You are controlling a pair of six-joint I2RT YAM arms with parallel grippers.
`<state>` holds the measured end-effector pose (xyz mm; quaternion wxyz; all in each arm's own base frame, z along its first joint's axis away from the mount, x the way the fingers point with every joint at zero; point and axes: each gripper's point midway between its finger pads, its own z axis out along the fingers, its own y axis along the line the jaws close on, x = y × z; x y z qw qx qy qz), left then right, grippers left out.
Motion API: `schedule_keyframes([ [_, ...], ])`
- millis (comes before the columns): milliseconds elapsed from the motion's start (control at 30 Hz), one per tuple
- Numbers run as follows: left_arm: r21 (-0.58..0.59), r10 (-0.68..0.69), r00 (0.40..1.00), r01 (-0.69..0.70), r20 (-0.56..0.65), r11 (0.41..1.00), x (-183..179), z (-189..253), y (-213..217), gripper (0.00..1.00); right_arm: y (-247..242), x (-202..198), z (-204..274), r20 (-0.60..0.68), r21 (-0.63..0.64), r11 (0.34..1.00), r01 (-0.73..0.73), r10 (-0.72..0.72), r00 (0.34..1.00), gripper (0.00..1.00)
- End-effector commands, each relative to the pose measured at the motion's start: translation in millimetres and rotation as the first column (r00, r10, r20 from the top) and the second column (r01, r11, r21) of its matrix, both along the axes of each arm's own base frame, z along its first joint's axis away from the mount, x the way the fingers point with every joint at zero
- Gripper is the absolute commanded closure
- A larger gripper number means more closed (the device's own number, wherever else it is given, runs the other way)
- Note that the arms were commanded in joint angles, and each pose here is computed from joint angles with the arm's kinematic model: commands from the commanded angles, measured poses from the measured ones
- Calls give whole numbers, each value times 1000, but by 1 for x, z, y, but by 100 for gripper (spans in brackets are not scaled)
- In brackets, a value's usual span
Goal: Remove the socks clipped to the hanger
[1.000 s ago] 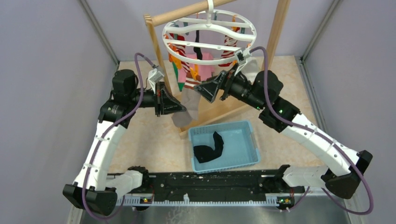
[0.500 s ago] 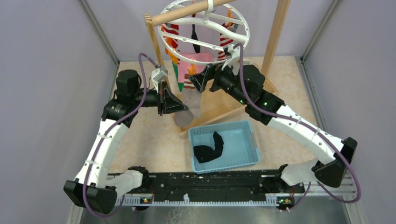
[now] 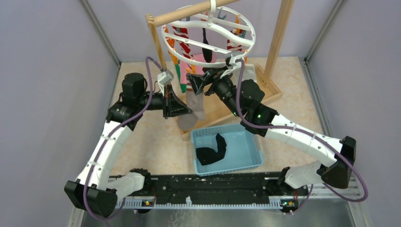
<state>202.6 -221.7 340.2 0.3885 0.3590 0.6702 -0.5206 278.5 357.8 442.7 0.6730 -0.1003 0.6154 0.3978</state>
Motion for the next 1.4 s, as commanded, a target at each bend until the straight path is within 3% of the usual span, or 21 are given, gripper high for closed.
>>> schedule_keyframes([
  [0,2,0,998,0,59,1000,-2,0,-2,100,-2,-13,35,118,92,994,57,-68,991,27],
  [300,16,-26,996,25,85,1000,-13,1,-12,100,3,-12,36,136,92,991,99,-111,984,26],
  [433,19,-24,995,22,102,1000,-13,5,-12,100,2,-9,37,134,91,989,116,-128,983,33],
  [633,19,0,993,-2,114,1000,-10,8,-11,100,4,-12,42,141,85,991,99,-110,984,53],
  [967,95,63,993,-72,102,993,-2,-15,-3,100,4,-15,51,141,55,995,78,-86,986,100],
  [1267,117,-27,997,18,71,993,-23,-34,-9,100,9,-10,41,84,10,999,34,-35,996,100],
  [1300,115,-48,996,39,70,993,-28,-35,-12,100,10,-9,39,70,6,999,35,-35,997,95],
  [1367,115,-88,994,81,59,990,-34,-38,-17,100,10,-11,31,40,2,1000,26,-26,999,64],
])
